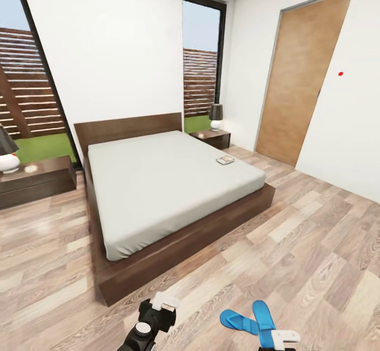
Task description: In the bedroom, move the book from the bed onto either nightstand, and place the two sandals side by side next to the bed.
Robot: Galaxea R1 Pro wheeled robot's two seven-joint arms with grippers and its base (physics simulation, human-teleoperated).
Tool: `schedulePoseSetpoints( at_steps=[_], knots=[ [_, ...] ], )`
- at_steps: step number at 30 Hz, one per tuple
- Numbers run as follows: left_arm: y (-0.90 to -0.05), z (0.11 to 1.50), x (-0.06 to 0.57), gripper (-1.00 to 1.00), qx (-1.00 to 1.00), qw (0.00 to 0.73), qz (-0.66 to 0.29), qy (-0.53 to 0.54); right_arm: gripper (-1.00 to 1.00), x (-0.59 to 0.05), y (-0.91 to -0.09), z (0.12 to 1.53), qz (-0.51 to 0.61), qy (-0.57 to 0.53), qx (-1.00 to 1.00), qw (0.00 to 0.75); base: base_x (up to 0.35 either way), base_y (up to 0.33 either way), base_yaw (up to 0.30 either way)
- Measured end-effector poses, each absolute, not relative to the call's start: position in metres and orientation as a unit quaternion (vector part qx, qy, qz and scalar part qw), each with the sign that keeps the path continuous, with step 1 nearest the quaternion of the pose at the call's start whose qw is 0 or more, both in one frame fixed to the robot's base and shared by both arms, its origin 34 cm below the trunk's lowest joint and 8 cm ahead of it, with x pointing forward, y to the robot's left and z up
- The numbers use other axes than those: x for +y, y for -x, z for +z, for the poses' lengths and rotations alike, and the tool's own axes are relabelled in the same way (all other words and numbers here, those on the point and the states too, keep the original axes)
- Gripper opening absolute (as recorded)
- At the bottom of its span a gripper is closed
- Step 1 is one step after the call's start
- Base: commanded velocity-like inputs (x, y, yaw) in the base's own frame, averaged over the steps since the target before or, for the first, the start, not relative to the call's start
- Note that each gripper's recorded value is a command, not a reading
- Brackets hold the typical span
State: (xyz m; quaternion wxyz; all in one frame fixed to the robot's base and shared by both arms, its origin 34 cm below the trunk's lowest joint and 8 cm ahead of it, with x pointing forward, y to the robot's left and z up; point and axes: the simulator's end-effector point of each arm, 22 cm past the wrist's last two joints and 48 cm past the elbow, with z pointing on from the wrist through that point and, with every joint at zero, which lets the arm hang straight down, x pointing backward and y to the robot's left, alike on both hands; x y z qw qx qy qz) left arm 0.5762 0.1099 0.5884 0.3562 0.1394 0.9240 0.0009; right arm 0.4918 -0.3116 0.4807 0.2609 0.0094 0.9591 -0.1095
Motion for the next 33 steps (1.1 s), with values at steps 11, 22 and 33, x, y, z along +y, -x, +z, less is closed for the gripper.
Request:
schedulePoseSetpoints(
  at_steps=[11,22,33],
  knots=[
    [-0.5761,0.5883,0.1095,1.0,0.924,0.356,0.001,-0.14,-1.0,-0.3125,-0.4919,0.4807,-0.11,-0.01,0.959,0.261,0.035,0.037,-0.294],
    [-0.5761,0.5883,0.1096,1.0,0.924,0.356,0.001,-0.14,-1.0,-0.3124,-0.4919,0.4807,-0.11,-0.009,0.959,0.261,0.002,0.084,-0.294],
    [-0.5761,0.5884,0.1095,1.0,0.924,0.356,0.001,-0.14,-1.0,-0.3116,-0.492,0.4807,-0.109,-0.009,0.959,0.261,0.026,0.245,-0.294]
  ],
)
